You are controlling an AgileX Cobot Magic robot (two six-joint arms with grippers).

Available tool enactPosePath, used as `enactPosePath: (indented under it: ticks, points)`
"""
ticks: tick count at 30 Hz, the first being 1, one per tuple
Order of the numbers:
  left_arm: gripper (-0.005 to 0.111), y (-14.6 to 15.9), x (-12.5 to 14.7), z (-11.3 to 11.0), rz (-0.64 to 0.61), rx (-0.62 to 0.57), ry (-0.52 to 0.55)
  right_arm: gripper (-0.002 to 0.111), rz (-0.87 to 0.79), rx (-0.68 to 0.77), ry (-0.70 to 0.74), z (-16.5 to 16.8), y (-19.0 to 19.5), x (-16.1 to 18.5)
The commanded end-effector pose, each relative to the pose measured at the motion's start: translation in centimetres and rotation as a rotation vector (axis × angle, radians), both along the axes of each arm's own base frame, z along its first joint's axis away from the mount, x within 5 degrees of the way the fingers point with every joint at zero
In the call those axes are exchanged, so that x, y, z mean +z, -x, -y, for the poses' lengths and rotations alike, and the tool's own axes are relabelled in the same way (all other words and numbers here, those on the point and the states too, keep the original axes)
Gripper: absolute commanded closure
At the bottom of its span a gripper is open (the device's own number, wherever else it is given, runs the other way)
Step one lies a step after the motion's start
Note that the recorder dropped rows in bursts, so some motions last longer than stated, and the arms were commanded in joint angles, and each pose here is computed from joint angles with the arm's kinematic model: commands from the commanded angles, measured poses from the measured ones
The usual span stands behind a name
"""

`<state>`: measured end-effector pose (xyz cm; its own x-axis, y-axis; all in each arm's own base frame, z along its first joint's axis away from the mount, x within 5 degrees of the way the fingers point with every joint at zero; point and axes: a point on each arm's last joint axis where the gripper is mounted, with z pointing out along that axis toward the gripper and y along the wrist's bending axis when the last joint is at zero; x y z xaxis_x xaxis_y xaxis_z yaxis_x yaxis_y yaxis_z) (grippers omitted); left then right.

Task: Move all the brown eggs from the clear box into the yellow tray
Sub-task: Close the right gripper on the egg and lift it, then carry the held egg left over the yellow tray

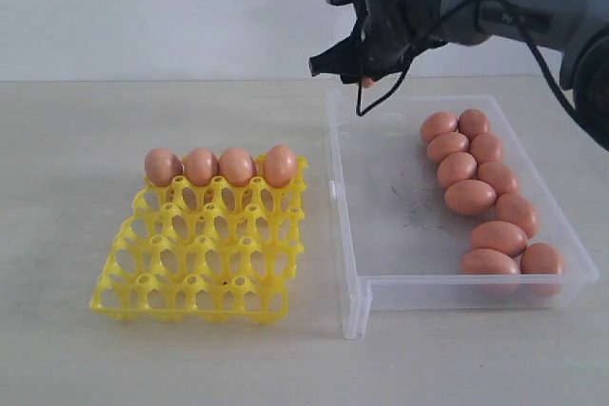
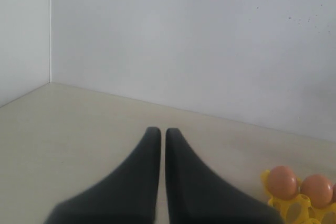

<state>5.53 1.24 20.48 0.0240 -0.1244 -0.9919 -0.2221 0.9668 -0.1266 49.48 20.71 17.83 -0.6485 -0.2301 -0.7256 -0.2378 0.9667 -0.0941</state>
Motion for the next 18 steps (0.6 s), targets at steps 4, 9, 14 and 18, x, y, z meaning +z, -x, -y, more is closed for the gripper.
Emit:
enactPosePath:
  ticks: [4, 9, 14, 18]
  points:
    - [0.103, 0.0, 0.2, 0.0, 0.019, 0.002, 0.014, 0.109, 0.228, 0.178, -0.245, -0.7, 0.6, -1.6]
    - [0.103, 0.0, 0.2, 0.0, 0.019, 0.002, 0.014, 0.109, 0.295, 0.205, -0.325, 1.3, 0.7, 0.0]
    - [0.103, 0.0, 0.2, 0.0, 0.019, 0.002, 0.014, 0.109, 0.447, 0.403, -0.346, 2.4, 3.0, 1.9]
    - [0.103, 0.0, 0.2, 0.0, 0.019, 0.002, 0.014, 0.109, 0.547, 0.55, -0.404, 2.7, 6.3, 2.4]
